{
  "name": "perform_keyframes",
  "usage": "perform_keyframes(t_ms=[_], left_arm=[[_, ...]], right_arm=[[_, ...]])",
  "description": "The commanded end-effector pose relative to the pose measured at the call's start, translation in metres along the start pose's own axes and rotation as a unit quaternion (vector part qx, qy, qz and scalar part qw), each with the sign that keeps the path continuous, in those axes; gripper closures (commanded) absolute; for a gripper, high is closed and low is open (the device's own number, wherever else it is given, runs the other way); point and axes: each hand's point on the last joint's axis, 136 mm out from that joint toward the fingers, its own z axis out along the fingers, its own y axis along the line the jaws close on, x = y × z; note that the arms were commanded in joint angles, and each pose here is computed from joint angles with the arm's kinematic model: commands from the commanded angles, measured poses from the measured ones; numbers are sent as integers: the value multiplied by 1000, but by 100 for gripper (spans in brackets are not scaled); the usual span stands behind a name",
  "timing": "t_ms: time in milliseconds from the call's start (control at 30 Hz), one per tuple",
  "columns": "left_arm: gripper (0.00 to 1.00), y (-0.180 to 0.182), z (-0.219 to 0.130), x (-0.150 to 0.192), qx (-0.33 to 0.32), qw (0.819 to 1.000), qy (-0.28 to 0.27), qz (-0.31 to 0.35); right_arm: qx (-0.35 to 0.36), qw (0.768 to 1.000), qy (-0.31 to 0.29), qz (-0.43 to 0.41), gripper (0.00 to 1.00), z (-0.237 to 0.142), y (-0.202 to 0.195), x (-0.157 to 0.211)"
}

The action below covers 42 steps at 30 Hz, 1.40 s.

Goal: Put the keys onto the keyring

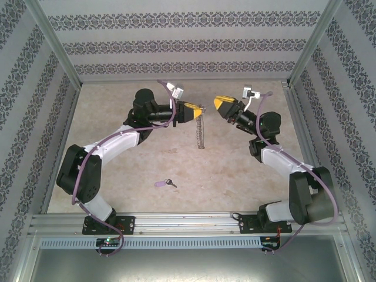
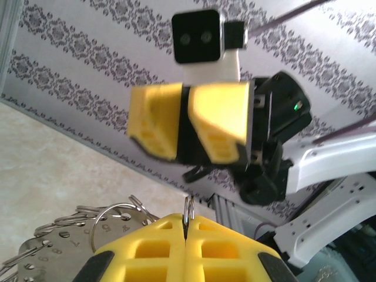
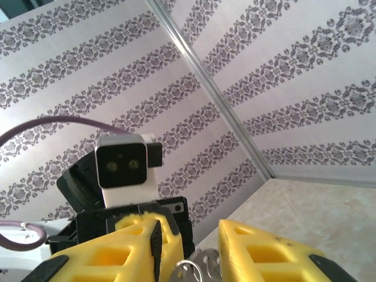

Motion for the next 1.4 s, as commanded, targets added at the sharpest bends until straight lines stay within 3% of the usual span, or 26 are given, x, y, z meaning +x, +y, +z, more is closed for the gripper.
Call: perform_keyframes(t_ms=[0,267,633,1367], left_arm=[[100,-20,-3,2,6,994,34,100],[100,-14,-14,26,-35,976,111,186],[100,-26,-16,29,-3,967,151,208],[100,-31,-15,28,12,968,169,185]], right_arm=[[-5,1000,10,-5,67,-6,17,-1],[5,997,75,-6,67,-14,24,27],[-22,987,158,16,60,-5,26,76],[-36,986,161,5,67,-11,42,87]])
